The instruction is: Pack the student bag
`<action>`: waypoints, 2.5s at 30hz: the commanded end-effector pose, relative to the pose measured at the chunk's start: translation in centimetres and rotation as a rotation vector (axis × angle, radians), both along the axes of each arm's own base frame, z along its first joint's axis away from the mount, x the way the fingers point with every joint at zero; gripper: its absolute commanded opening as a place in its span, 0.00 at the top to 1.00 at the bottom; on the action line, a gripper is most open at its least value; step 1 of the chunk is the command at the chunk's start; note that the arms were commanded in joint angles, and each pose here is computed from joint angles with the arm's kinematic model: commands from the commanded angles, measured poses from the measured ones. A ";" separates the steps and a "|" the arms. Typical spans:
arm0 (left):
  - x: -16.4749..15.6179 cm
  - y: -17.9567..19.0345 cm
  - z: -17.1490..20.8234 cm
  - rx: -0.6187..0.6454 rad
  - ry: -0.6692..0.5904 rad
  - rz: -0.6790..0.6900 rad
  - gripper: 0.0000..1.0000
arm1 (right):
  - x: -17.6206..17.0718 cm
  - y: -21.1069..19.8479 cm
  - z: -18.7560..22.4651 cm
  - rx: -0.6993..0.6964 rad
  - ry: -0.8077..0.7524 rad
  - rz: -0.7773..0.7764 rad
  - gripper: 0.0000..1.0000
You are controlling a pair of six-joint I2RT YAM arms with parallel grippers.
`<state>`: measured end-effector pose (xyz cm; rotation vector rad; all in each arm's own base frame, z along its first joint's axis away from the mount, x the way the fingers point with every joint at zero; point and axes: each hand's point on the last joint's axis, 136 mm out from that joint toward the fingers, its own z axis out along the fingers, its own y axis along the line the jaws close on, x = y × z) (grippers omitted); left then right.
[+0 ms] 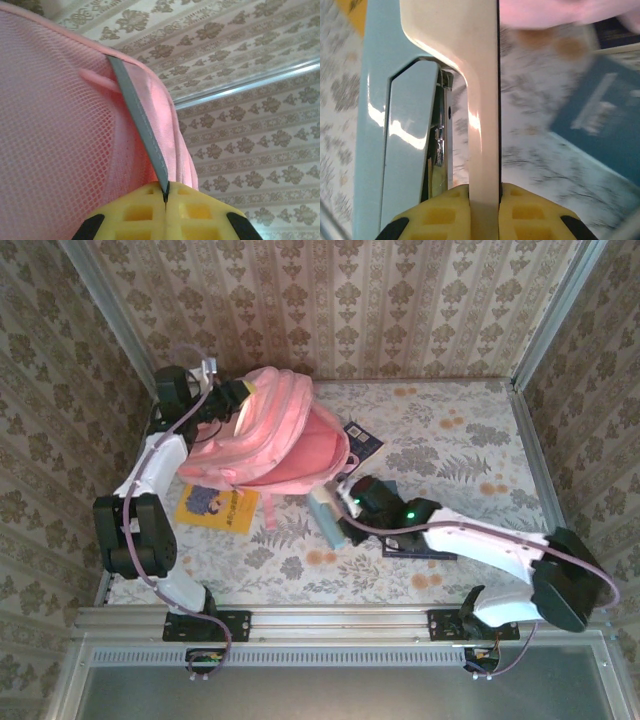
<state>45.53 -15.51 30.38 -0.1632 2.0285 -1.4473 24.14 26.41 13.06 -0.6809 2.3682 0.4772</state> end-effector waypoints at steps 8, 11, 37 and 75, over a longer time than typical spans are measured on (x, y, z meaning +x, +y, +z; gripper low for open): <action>-6.3 -6.6 11.1 0.060 -0.324 -0.319 1.00 | 3.1 -6.7 7.9 0.015 -0.209 -0.239 1.00; -7.5 -7.1 12.5 0.048 -0.365 -0.362 1.00 | 3.3 -7.6 9.1 -0.015 -0.235 -0.244 1.00; -15.0 -9.7 12.8 -0.001 -0.533 -0.606 1.00 | 7.2 1.9 7.2 0.308 0.243 -0.318 1.00; -8.3 -5.7 9.7 0.031 -0.410 -0.334 1.00 | 13.3 10.1 8.0 0.542 0.146 -0.193 0.21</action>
